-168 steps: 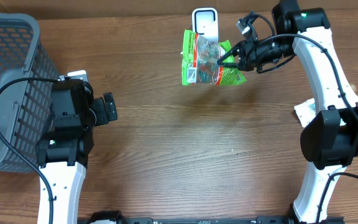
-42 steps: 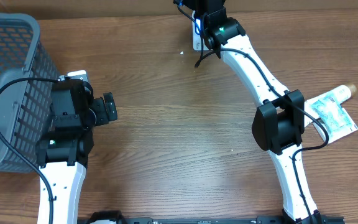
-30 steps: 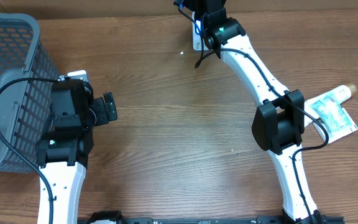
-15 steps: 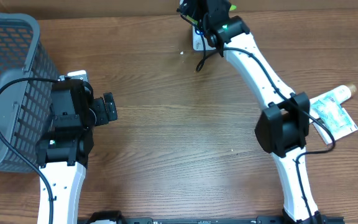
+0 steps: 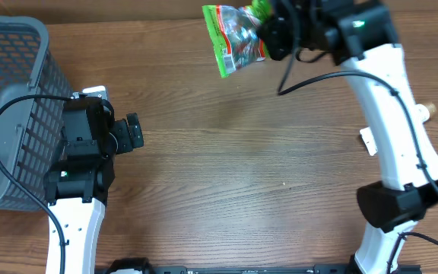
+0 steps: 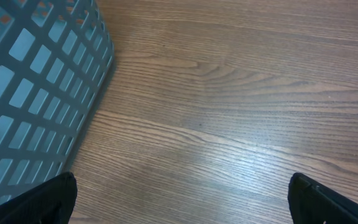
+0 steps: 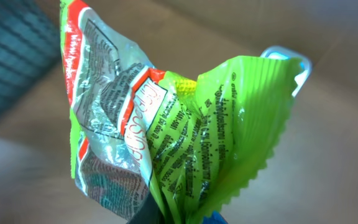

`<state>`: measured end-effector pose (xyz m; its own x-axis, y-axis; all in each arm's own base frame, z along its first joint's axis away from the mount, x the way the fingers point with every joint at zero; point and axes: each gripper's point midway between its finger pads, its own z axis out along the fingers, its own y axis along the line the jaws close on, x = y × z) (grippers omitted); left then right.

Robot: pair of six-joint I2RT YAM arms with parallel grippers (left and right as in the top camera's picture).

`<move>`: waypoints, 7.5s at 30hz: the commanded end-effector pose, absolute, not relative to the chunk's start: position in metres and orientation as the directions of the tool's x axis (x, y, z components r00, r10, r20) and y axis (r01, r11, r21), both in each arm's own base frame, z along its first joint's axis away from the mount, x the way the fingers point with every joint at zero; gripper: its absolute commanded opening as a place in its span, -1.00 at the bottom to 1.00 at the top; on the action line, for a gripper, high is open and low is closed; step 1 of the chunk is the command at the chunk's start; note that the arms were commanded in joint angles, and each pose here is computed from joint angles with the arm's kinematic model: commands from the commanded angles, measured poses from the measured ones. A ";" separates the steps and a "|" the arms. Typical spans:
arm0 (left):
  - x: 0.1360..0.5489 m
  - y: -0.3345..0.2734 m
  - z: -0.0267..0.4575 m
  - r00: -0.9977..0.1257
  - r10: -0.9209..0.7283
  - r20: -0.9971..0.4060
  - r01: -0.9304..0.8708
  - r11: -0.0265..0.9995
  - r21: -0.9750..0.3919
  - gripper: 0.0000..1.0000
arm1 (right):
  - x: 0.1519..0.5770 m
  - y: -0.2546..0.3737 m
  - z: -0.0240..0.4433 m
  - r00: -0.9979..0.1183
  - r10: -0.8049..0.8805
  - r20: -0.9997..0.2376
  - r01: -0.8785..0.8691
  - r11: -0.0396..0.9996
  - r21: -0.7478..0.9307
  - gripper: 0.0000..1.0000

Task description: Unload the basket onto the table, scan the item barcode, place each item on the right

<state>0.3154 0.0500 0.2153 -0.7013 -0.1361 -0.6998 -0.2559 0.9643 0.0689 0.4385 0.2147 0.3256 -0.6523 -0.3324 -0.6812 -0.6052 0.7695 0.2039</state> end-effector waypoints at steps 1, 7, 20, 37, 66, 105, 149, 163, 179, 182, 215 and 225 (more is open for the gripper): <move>0.315 0.053 0.219 -0.696 -0.124 -0.707 -0.256 0.963 0.083 0.99 | 0.415 0.196 0.356 -0.824 -0.057 -0.564 -0.428 0.715 0.552 -0.93; 0.315 0.053 0.219 -0.696 -0.124 -0.708 -0.257 0.963 0.083 1.00 | 0.410 0.101 0.342 -0.922 0.241 -0.303 -0.032 0.732 0.680 -0.93; 0.315 0.053 0.219 -0.696 -0.124 -0.707 -0.256 0.963 0.083 0.99 | 0.391 -0.099 0.264 -0.654 0.731 -0.195 0.675 0.681 0.284 -0.92; 0.315 0.053 0.219 -0.696 -0.124 -0.708 -0.257 0.963 0.083 1.00 | 0.411 -0.143 0.136 -0.538 0.805 -0.251 0.806 0.578 0.129 -0.59; 0.315 0.053 0.219 -0.696 -0.124 -0.707 -0.256 0.963 0.083 0.99 | 0.363 -0.009 0.297 -0.855 0.389 -0.342 0.246 0.886 0.392 0.39; 0.315 0.053 0.219 -0.696 -0.124 -0.708 -0.257 0.963 0.083 1.00 | 0.153 0.058 0.428 -0.659 0.183 -0.729 -0.134 0.926 0.353 1.00; 0.315 0.053 0.219 -0.696 -0.124 -0.708 -0.257 0.963 0.083 0.99 | 0.240 0.037 0.234 0.143 -0.067 -0.987 -0.175 0.980 -0.092 1.00; 0.315 0.053 0.219 -0.696 -0.124 -0.707 -0.256 0.963 0.083 1.00 | 0.243 0.037 0.171 -0.004 -0.073 -0.997 -0.189 0.979 -0.071 1.00; 0.315 0.053 0.219 -0.696 -0.124 -0.707 -0.256 0.963 0.083 1.00 | 0.243 0.037 0.172 -0.003 -0.068 -0.998 -0.190 0.980 -0.067 1.00; 0.315 0.053 0.219 -0.696 -0.124 -0.707 -0.256 0.963 0.083 1.00 | 0.243 0.037 0.172 -0.003 -0.068 -0.998 -0.190 0.980 -0.067 1.00; 0.268 0.008 0.219 -0.228 -0.023 -0.973 -0.015 1.000 -0.020 1.00 | 0.243 0.037 0.172 -0.003 -0.068 -0.998 -0.190 0.980 -0.067 1.00; 0.251 0.008 0.171 -0.093 0.034 -0.995 -0.039 0.999 0.038 1.00 | 0.243 0.037 0.172 -0.003 -0.068 -0.998 -0.190 0.980 -0.067 1.00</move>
<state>0.2541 0.0044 0.1827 -0.1037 -0.0059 -0.9946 -0.0191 0.9998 -0.0039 0.2437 0.0353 0.1732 -0.0081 -0.0721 -0.9974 -0.1806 0.9811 -0.0695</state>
